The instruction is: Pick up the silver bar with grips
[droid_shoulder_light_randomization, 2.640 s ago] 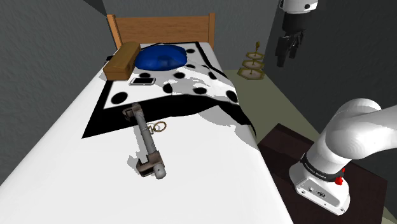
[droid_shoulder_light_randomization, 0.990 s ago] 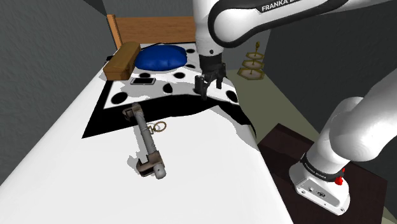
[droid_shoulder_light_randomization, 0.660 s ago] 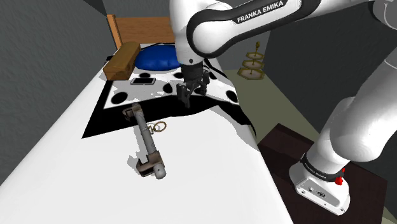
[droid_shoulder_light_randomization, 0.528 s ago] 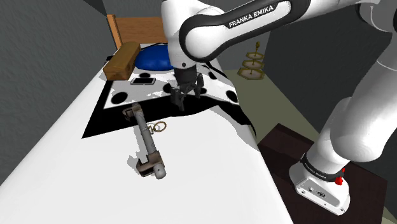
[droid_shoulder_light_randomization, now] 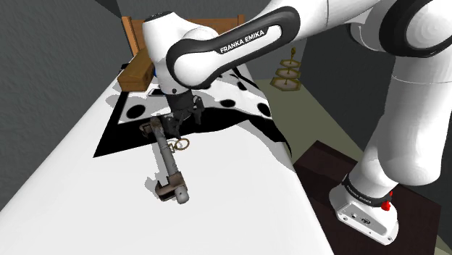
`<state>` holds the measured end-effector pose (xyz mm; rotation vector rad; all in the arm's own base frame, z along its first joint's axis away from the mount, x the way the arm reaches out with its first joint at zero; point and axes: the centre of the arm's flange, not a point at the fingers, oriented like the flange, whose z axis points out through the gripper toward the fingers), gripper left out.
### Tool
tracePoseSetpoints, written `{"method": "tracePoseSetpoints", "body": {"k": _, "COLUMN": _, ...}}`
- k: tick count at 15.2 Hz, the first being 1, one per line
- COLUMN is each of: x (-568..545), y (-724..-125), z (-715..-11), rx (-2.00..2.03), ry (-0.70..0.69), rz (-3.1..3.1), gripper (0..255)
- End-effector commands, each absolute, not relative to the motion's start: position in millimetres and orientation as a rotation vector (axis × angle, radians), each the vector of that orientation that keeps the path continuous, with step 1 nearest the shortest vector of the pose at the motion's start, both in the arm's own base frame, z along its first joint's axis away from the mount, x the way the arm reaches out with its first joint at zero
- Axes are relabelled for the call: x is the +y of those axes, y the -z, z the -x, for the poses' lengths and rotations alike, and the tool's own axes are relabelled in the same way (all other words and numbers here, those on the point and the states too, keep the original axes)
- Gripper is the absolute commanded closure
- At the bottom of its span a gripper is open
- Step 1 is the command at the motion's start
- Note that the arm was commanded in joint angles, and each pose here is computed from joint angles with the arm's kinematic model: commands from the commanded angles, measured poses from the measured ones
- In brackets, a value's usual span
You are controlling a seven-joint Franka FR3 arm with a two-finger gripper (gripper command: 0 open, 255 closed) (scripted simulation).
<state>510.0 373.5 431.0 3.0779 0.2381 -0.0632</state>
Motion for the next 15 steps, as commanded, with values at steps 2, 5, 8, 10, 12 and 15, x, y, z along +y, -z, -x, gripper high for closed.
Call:
{"method": "tracePoseSetpoints", "body": {"k": 2, "x": 408.9, "y": -419.0, "z": -525.1, "rx": 0.258, "ry": 0.056, "rz": -3.078, "gripper": 0}}
{"method": "tracePoseSetpoints", "body": {"k": 5, "x": 443.1, "y": -406.8, "z": -539.5, "rx": 0.279, "ry": 0.05, "rz": -3.077, "gripper": 0}}
{"method": "tracePoseSetpoints", "body": {"k": 8, "x": 457.8, "y": -396.4, "z": -545.6, "rx": 0.288, "ry": 0.047, "rz": -3.077, "gripper": 0}}
{"method": "tracePoseSetpoints", "body": {"k": 10, "x": 457.8, "y": -385.8, "z": -545.6, "rx": 0.288, "ry": 0.047, "rz": -3.077, "gripper": 0}}
{"method": "tracePoseSetpoints", "body": {"k": 12, "x": 457.8, "y": -375.3, "z": -545.6, "rx": 0.288, "ry": 0.047, "rz": -3.077, "gripper": 0}}
{"method": "tracePoseSetpoints", "body": {"k": 15, "x": 457.8, "y": -361.7, "z": -545.5, "rx": 0.288, "ry": 0.047, "rz": -3.077, "gripper": 0}}
